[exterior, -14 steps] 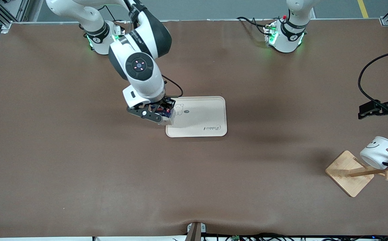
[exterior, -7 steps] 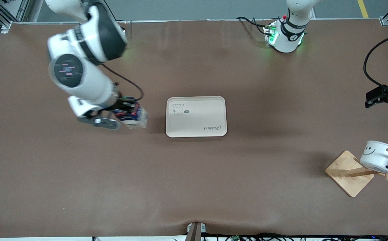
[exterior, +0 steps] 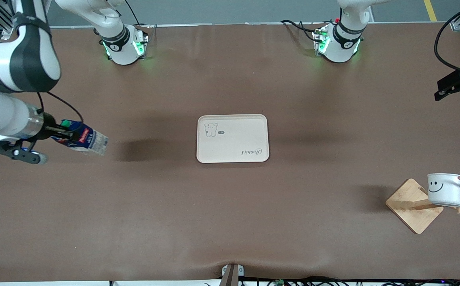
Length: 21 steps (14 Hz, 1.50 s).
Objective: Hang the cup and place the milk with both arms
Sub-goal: 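Carry the milk carton with the right gripper away from the tray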
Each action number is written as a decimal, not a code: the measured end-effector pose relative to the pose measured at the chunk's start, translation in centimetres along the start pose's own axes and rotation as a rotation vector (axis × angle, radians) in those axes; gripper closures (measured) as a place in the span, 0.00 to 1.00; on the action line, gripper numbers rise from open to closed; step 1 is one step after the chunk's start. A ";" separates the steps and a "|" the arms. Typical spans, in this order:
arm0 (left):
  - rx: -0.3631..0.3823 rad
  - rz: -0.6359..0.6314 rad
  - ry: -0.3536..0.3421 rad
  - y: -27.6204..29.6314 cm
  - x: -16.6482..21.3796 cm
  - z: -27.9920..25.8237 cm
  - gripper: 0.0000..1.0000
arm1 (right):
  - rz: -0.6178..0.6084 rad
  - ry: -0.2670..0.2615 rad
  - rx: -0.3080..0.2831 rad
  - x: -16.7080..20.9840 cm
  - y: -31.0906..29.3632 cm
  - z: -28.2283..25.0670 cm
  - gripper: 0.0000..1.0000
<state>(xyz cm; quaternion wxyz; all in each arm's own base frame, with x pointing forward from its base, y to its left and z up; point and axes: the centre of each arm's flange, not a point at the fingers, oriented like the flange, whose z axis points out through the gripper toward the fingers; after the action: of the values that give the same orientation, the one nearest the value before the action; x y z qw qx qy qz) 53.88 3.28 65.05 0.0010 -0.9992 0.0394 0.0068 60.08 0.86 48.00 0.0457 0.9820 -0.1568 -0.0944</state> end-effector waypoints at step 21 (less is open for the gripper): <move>-0.011 -0.114 -0.022 2.7 -2.8 -2.3 0.00 | -0.078 0.068 0.061 0.7 12.4 16.0 0.48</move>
<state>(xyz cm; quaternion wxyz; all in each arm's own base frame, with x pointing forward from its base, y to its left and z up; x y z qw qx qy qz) 50.90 0.83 67.34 -0.0037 -0.9997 -0.0176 0.0179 53.82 -12.08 33.70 0.0173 0.9910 -0.1196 -0.0579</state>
